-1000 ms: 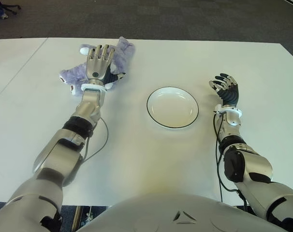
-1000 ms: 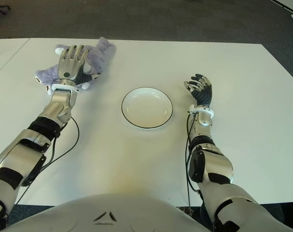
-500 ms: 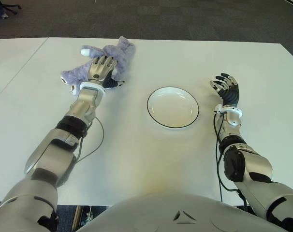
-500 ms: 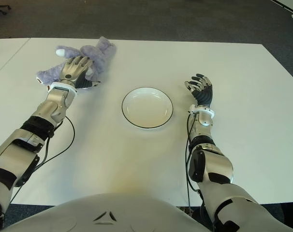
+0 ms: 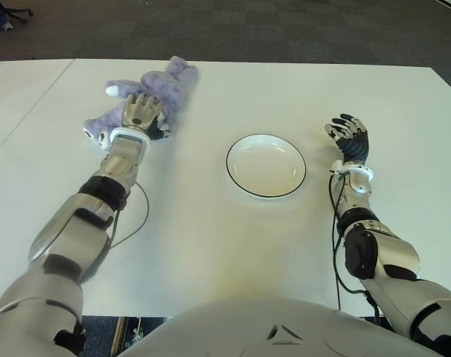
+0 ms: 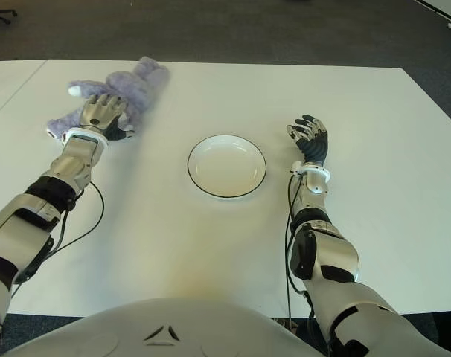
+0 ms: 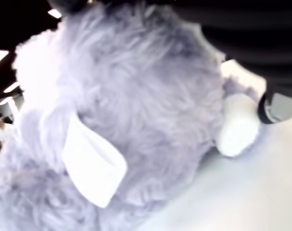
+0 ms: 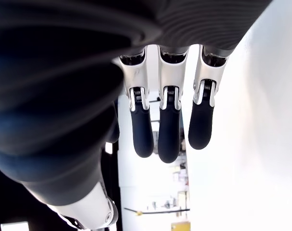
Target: Put the doll into the plate.
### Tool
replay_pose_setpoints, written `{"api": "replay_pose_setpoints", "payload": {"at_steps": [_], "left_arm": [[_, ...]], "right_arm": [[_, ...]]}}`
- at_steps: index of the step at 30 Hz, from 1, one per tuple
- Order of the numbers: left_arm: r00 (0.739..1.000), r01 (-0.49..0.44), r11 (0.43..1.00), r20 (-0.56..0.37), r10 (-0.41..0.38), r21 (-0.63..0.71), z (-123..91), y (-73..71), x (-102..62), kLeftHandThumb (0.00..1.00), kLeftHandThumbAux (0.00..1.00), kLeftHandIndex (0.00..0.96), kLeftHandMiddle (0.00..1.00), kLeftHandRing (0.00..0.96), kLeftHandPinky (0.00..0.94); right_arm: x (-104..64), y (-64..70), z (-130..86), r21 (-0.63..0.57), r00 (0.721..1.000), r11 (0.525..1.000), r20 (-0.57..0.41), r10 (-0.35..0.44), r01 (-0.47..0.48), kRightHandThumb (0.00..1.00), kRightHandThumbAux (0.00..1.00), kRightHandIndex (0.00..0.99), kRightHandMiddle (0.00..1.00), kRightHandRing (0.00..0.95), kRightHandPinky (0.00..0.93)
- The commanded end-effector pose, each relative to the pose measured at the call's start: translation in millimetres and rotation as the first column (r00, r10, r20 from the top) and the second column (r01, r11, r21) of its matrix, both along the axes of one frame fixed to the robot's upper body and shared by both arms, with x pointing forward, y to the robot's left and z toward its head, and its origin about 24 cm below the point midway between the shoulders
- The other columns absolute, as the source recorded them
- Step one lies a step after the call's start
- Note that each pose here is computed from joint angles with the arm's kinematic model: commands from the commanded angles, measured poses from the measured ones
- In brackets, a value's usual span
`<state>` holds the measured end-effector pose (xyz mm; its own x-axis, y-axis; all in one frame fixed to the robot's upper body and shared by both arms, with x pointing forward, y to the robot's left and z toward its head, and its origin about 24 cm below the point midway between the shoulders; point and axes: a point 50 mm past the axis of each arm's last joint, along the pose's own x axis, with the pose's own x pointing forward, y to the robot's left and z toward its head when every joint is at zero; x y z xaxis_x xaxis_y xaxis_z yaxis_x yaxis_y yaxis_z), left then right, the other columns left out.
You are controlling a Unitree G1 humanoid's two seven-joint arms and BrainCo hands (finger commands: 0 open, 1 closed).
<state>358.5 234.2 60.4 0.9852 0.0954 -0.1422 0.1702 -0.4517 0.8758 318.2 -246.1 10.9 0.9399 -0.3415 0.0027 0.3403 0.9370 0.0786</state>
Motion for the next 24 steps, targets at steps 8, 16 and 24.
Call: {"api": "replay_pose_setpoints", "payload": {"at_steps": [8,16,24], "left_arm": [[0.911,-0.122,0.898,-0.310,0.270,0.422,-68,33.8,-37.9,0.662,0.459,0.116,0.000,0.000,0.000],[0.908,-0.009,0.805,-0.333,0.255,0.593,-68,47.0,-43.6,0.623,0.478,0.056,0.000,0.000,0.042],[0.918,0.085,0.735,-0.340,0.206,0.672,-63,50.8,-41.2,0.575,0.460,0.036,0.000,0.000,0.000]], "right_arm": [[-76.1,17.8,-98,0.202,0.906,0.975,-0.424,-0.001,0.096,0.290,0.892,0.282,0.353,0.385,0.410],[-77.2,15.9,-98,0.210,0.908,0.972,-0.418,-0.007,0.104,0.291,0.896,0.282,0.357,0.387,0.413],[-78.2,14.1,-98,0.210,0.908,0.972,-0.419,-0.011,0.109,0.267,0.886,0.269,0.354,0.388,0.412]]}}
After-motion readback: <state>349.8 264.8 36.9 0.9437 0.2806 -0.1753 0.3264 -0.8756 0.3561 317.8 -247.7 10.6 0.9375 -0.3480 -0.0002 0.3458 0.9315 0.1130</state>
